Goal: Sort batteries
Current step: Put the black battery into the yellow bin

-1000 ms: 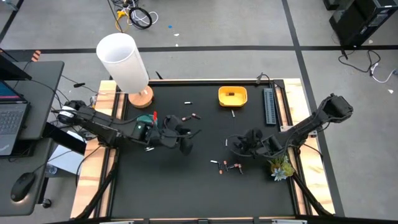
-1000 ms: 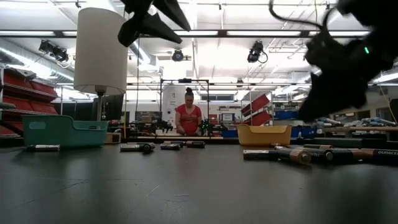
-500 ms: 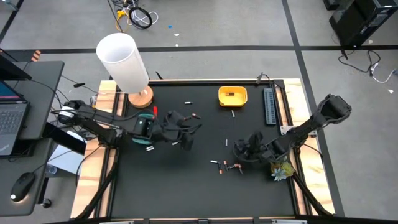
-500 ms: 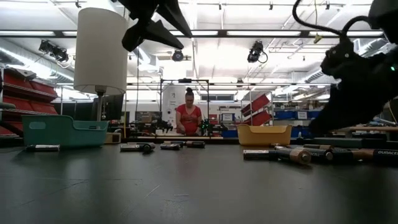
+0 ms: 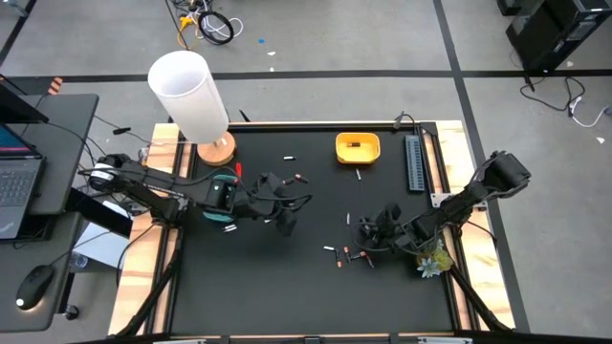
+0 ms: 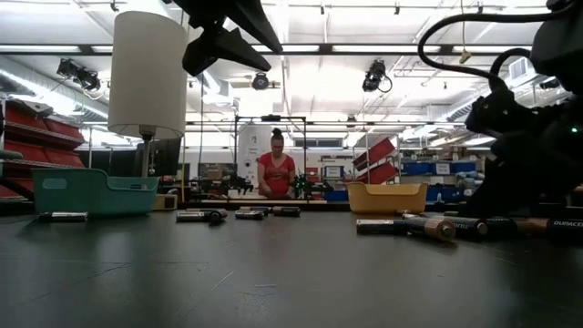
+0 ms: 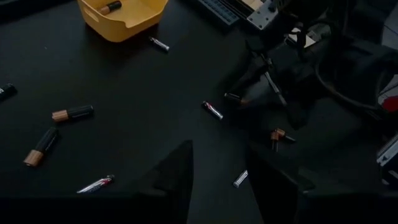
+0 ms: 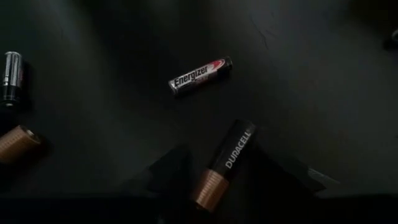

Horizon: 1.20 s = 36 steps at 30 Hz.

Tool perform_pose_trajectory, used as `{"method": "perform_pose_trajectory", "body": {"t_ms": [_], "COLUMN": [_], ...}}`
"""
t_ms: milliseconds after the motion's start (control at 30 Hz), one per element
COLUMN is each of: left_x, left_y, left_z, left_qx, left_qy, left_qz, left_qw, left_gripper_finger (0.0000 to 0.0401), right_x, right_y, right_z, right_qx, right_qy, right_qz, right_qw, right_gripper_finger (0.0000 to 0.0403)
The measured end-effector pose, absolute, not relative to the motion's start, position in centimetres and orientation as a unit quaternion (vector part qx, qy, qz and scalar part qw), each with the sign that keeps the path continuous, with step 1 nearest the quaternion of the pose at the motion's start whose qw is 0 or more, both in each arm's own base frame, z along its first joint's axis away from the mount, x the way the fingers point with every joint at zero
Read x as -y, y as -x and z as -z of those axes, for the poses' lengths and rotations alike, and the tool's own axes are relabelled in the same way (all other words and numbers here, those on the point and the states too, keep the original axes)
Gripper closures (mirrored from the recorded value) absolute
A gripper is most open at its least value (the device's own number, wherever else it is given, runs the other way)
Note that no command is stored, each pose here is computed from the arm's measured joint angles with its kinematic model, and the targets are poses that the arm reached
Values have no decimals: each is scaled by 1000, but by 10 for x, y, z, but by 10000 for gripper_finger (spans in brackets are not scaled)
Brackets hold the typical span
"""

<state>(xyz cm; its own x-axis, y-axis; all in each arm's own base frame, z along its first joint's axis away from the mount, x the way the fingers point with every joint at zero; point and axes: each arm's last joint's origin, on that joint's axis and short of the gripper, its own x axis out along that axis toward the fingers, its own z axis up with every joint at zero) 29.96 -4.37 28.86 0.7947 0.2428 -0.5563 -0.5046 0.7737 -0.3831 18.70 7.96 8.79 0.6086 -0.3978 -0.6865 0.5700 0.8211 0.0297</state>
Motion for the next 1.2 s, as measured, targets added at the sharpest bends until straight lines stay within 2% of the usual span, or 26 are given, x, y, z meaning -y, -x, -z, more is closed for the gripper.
{"method": "perform_pose_trajectory", "body": {"t_ms": [67, 233, 500, 833, 1200], "left_x": [44, 44, 45, 32, 15], "left_y": [-300, -299, -300, -303, -304], "left_z": [-289, -289, -291, -293, -293], "left_qx": [-247, -248, -241, -227, -219], "left_qy": [267, 270, 279, 287, 290], "left_qz": [-203, -201, -191, -208, -234], "left_qw": [909, 909, 910, 907, 902], "left_gripper_finger": [245, 245, 245, 245, 245], "right_x": [-80, -77, -61, -16, 42], "right_y": [-187, -189, -196, -204, -211], "right_z": [-87, -87, -94, -107, -118], "right_qx": [-350, -365, -397, -415, -384], "right_qy": [-123, -108, -104, -70, -74], "right_qz": [272, 260, 226, 213, 182], "right_qw": [888, 887, 884, 882, 902], "right_gripper_finger": [250, 356, 358, 358, 358]}}
